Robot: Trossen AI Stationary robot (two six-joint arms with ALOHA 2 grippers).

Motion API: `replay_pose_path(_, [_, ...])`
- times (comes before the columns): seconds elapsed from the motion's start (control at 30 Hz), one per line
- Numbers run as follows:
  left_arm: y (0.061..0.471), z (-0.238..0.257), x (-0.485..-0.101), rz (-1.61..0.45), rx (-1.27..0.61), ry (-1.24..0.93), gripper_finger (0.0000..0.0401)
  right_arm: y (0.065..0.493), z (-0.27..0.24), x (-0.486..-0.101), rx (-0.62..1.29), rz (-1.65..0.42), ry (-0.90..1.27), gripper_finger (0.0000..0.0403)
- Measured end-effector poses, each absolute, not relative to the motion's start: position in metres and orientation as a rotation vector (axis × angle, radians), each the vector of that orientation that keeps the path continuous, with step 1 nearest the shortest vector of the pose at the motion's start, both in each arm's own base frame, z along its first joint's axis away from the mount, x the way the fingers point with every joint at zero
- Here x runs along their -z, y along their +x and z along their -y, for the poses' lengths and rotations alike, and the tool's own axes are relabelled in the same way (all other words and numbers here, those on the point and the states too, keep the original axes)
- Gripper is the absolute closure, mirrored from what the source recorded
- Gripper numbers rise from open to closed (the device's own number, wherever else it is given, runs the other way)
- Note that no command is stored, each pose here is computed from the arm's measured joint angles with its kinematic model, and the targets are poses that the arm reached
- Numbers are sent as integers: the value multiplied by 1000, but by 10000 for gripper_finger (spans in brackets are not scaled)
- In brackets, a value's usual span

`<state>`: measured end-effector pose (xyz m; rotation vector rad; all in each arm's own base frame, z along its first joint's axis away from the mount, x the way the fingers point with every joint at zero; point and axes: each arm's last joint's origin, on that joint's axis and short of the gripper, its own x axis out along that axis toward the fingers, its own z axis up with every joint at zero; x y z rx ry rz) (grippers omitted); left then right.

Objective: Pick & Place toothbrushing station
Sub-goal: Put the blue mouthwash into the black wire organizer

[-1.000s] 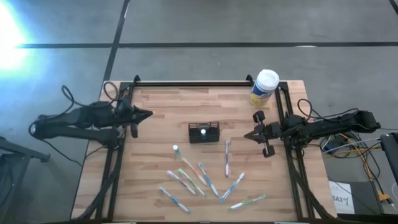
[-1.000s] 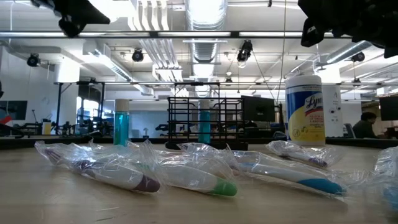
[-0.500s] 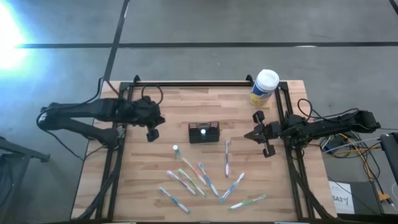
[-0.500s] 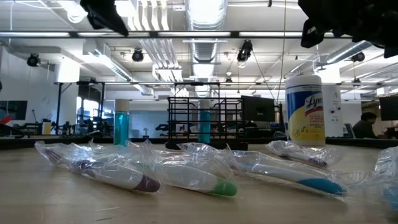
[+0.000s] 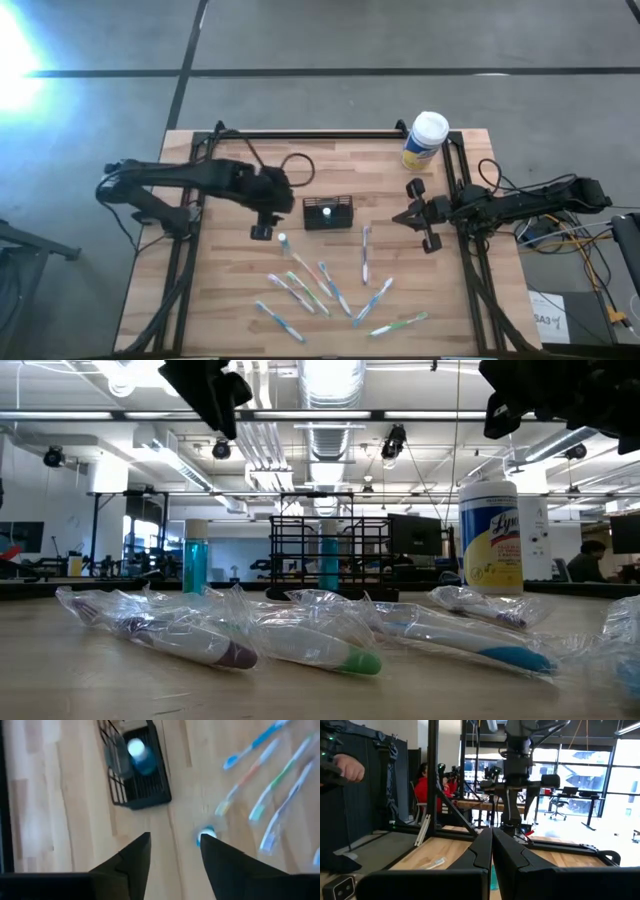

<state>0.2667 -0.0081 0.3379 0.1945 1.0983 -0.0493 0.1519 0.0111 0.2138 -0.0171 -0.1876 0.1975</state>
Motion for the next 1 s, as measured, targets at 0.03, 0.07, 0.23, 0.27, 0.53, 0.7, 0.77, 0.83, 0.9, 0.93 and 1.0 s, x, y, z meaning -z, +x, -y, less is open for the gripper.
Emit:
replay_pose_path(0.03, [269, 10, -335, -1128, 66, 210, 220, 152, -11, -214, -198, 187, -17, 394])
replay_pose_path(0.07, [272, 13, -331, -1150, 92, 219, 219, 152, -11, -214, -198, 185, -17, 394])
replay_pose_path(0.23, [284, 35, -317, -1167, 256, 271, 218, 152, -11, -211, -198, 165, -20, 394])
replay_pose_path(0.27, [285, 39, -315, -1172, 272, 285, 218, 152, -11, -211, -198, 164, -20, 394])
replay_pose_path(0.53, [300, 55, -293, -1245, 317, 316, 217, 152, -11, -211, -198, 160, -18, 394])
replay_pose_path(0.7, [305, 55, -283, -1279, 317, 297, 217, 152, -11, -211, -201, 155, -4, 394])
replay_pose_path(0.77, [305, 55, -278, -1296, 328, 314, 217, 152, -11, -210, -200, 154, -9, 394])
replay_pose_path(0.83, [304, 55, -272, -1313, 331, 330, 217, 152, -11, -210, -200, 154, -14, 394])
replay_pose_path(0.9, [304, 54, -267, -1320, 313, 347, 217, 152, -11, -210, -199, 155, -16, 394])
replay_pose_path(0.93, [304, 53, -264, -1312, 300, 356, 217, 152, -11, -210, -199, 155, -16, 394])
replay_pose_path(1.0, [303, 52, -257, -1314, 279, 377, 217, 152, -11, -210, -199, 155, -18, 394])
